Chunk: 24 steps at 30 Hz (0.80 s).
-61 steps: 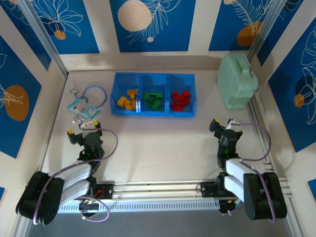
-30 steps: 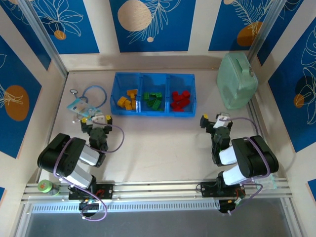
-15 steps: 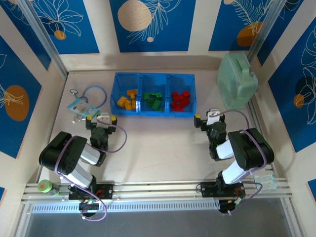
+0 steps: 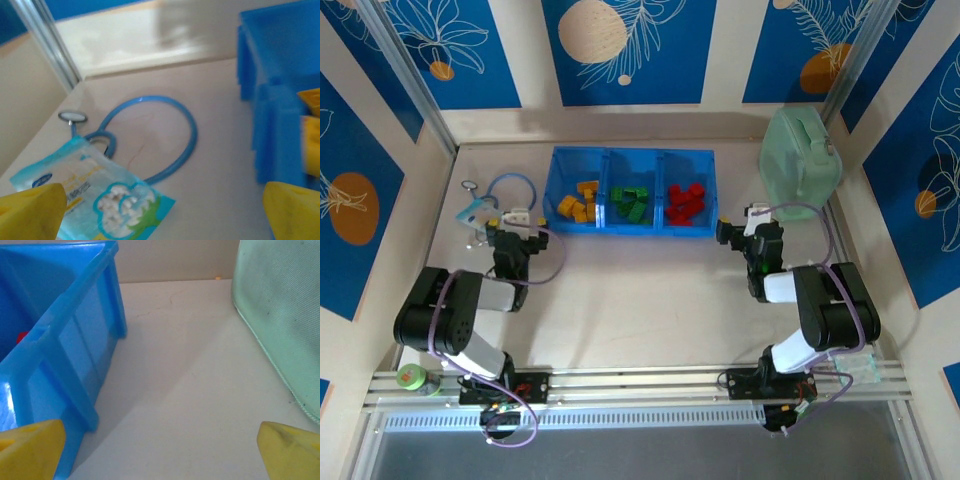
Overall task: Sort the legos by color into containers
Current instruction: Reset both arms
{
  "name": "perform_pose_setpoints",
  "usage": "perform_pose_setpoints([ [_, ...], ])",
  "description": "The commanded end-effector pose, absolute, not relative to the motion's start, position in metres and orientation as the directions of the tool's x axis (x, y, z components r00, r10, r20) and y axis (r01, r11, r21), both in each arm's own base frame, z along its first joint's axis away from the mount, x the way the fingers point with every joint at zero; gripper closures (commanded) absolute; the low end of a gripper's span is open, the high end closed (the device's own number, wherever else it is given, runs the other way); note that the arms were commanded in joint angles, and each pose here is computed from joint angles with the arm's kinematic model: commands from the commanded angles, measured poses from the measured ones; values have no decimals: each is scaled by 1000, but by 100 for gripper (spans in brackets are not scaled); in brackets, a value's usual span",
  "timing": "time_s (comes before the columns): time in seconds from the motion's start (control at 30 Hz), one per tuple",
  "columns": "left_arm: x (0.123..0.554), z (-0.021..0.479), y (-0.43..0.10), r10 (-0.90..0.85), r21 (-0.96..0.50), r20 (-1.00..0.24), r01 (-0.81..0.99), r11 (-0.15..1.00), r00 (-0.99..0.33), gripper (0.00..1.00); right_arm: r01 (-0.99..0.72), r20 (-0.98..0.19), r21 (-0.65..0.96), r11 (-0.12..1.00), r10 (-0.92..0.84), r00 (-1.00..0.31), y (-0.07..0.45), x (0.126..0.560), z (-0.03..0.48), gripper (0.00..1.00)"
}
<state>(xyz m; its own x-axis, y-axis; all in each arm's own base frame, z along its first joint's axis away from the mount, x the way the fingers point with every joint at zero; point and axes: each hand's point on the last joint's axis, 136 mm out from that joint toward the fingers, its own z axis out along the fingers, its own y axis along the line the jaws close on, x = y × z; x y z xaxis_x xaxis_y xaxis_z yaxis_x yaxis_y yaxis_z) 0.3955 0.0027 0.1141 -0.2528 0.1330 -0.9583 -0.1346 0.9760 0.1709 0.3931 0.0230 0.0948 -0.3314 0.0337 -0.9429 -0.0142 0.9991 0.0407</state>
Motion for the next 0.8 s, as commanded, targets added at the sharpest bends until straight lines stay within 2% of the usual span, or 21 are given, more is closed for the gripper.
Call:
perform_pose_setpoints([
  [0.0,394,96,-1,73,104,-952,-90,991,-296,0,-37,-950,33,999,20,-311,27,390,98,1],
  [0.13,391,96,-5,84,111,-952,-74,991,-294,0,-13,-942,45,999,38,-334,23,394,96,1],
  [0.2,387,98,-8,92,112,-958,-60,992,-271,0,-28,-921,131,991,111,-372,14,397,94,1],
  [0.33,386,97,-13,103,115,-958,-32,993,-267,0,-14,-927,106,994,93,-364,14,397,94,1],
  [0.53,397,90,-12,81,88,-939,-8,996,-333,0,-19,-931,86,996,74,-358,18,397,95,1],
  [0.77,395,92,-12,85,92,-943,-6,996,-321,0,-30,-928,102,994,84,-364,17,397,94,1],
])
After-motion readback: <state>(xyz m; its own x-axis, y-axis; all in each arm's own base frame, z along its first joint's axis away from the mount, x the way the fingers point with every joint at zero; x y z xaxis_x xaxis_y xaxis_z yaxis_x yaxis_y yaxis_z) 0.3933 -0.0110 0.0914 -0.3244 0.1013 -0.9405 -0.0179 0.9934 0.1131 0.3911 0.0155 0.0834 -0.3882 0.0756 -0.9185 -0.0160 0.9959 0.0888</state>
